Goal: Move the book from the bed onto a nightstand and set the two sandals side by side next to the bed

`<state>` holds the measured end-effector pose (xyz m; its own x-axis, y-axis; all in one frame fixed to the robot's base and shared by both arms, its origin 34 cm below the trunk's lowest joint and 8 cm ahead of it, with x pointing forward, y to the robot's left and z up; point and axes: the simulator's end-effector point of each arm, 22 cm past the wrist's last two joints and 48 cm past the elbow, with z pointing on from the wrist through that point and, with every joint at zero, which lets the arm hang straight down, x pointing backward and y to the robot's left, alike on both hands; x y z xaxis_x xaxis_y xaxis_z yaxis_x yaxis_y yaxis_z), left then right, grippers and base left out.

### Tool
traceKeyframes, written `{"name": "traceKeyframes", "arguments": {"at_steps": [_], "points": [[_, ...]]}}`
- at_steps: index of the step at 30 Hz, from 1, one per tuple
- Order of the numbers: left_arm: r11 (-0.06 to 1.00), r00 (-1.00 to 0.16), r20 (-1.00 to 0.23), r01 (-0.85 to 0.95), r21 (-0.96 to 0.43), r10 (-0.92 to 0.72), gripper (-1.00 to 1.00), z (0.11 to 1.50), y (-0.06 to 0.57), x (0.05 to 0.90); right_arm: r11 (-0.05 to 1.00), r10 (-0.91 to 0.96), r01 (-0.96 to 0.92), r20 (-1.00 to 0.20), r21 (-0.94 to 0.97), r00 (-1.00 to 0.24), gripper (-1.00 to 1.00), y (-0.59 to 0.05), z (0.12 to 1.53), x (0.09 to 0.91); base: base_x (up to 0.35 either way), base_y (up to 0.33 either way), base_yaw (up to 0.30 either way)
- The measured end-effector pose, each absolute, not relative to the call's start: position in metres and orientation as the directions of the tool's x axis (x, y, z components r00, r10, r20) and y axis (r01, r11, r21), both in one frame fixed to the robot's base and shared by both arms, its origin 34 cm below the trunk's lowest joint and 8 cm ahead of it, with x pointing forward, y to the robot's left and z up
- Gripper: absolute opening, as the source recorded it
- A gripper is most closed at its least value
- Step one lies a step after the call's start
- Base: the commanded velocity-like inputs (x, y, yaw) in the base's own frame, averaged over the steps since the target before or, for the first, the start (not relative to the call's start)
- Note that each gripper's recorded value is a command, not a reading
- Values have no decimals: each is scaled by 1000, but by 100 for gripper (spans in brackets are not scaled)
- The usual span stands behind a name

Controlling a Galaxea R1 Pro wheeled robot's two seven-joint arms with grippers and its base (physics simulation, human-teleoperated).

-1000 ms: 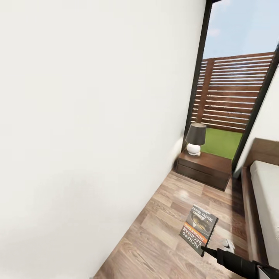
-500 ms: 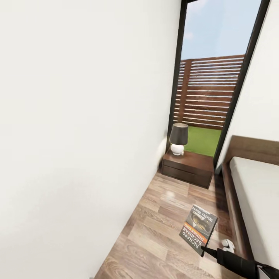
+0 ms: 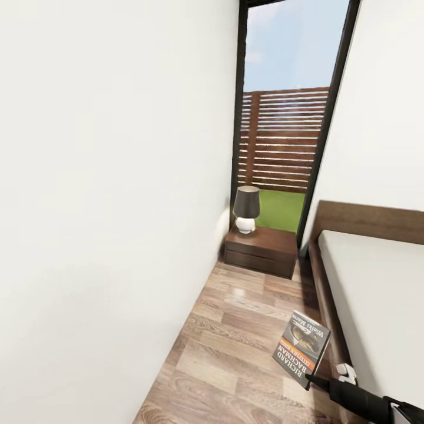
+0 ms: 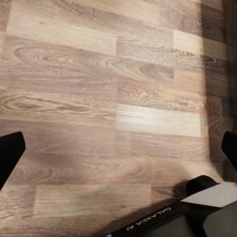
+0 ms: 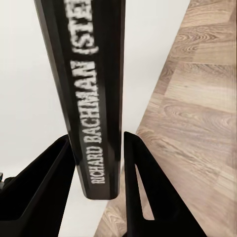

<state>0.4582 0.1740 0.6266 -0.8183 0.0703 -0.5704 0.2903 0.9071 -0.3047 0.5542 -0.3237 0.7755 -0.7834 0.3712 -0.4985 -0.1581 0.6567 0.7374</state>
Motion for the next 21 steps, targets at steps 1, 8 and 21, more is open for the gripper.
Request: {"name": "traceKeyframes", "arguments": {"at_steps": [1,8,21], "points": [[907,-818,-570,290,-305,70,100,627,174,458,657,371,-158,-498,737,-783,-100,-324,776,554,0,0,-282],[907,-818,-571,290,-305,70,100,627,174,458,657,371,-158,-499,737,-783,-100,-324,775,554,26,0,-282],[907,-818,-571,291,-305,70,100,627,174,458,658,371,-158,-499,737,-783,-100,-324,776,554,307,0,-282]]}}
